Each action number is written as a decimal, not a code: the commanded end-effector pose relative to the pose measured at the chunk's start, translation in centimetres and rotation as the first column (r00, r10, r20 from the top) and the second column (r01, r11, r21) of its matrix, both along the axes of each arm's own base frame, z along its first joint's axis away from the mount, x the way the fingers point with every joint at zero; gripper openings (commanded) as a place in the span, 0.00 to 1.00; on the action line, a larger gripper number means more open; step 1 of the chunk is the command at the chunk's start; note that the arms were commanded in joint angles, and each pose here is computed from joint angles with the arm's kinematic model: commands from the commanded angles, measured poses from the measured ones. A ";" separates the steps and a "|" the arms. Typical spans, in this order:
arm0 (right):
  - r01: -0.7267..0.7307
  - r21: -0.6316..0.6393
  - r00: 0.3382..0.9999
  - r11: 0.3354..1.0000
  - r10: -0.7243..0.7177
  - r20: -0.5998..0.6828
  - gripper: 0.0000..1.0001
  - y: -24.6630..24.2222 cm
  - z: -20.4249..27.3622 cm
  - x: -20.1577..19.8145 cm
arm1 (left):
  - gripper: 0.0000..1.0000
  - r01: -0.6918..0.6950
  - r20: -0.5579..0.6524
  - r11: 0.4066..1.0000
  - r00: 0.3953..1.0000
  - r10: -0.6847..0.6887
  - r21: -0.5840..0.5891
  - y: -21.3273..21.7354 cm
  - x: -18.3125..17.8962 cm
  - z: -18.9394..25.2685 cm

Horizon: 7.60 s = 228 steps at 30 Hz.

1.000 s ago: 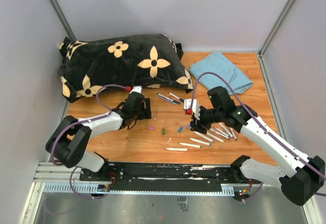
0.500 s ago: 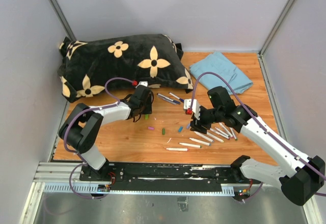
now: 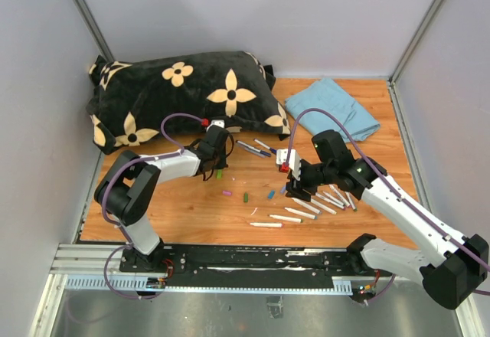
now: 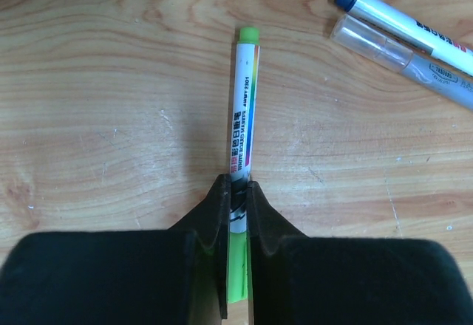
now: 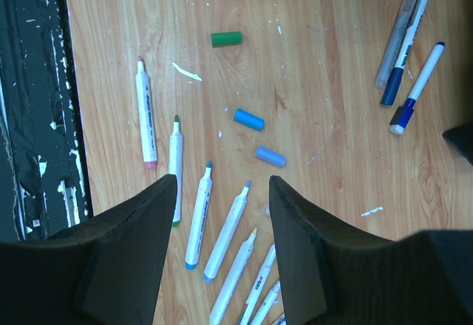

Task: Open the pen caps
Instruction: Pick up the pen from the center of the board, then open the pen cap from the pen.

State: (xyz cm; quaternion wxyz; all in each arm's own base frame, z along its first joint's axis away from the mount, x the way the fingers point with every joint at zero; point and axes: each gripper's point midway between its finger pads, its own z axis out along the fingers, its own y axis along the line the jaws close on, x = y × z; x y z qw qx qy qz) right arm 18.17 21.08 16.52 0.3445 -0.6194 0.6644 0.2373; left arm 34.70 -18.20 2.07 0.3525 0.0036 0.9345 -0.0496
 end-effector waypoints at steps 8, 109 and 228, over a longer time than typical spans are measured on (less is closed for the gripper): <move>-0.023 0.050 0.999 0.998 0.024 -0.023 0.55 0.2 0.4 -0.7 | 0.00 0.015 0.066 1.000 0.998 -0.016 0.026 1.4 -0.4 2.8; -0.048 0.378 0.896 0.925 0.207 -0.393 0.01 1.1 7.2 -3.9 | 0.98 0.798 0.827 0.223 0.557 0.080 -0.559 -4.6 -20.4 28.6; -0.037 0.380 0.813 0.924 0.249 -0.526 0.01 2.4 3.7 -4.8 | 0.00 0.737 0.770 0.227 0.591 0.241 -0.636 -11.0 -13.7 31.8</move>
